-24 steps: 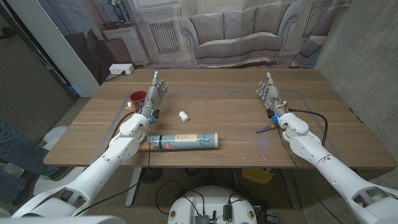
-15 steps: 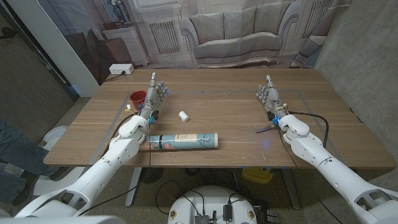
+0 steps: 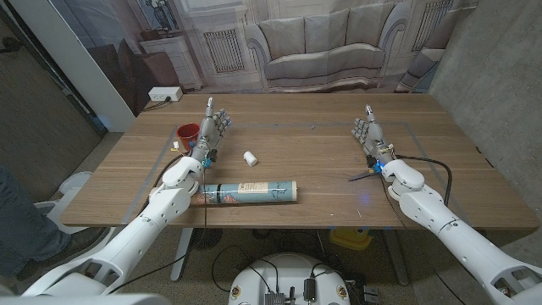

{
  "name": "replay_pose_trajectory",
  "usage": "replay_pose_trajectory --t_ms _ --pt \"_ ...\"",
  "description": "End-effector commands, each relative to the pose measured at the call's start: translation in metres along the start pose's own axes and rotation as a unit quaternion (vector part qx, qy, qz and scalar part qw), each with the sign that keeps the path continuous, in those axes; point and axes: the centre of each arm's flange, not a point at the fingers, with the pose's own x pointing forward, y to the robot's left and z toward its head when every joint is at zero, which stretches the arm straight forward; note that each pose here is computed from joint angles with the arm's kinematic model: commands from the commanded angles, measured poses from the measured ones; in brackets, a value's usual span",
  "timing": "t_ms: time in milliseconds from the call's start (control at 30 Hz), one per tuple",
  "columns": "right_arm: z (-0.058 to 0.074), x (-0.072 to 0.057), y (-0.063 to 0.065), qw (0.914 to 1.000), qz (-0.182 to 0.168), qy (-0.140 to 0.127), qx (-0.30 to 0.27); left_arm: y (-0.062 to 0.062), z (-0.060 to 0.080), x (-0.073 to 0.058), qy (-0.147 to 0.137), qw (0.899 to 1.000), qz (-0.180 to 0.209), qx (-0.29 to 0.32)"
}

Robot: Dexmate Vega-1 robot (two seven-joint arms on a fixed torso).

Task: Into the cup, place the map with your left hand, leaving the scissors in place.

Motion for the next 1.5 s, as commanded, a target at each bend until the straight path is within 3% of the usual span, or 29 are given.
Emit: replay_pose_trajectory --t_ms 33,900,1500 --pt "0.003 -0.004 -0.002 1.0000 -0.001 -0.004 -0.004 -0.006 0.016 -0.011 -0.014 1.000 0.007 0.016" --pt "0.006 -0.008 0.003 1.0000 -0.003 -0.007 -0.002 0.002 0.044 -0.041 -0.027 0.997 0.032 0.066" --pt "0.010 -0.020 0.002 0.9997 -0.009 -0.017 -0.015 -0.004 0.055 -0.056 -0.043 0.995 0.030 0.087"
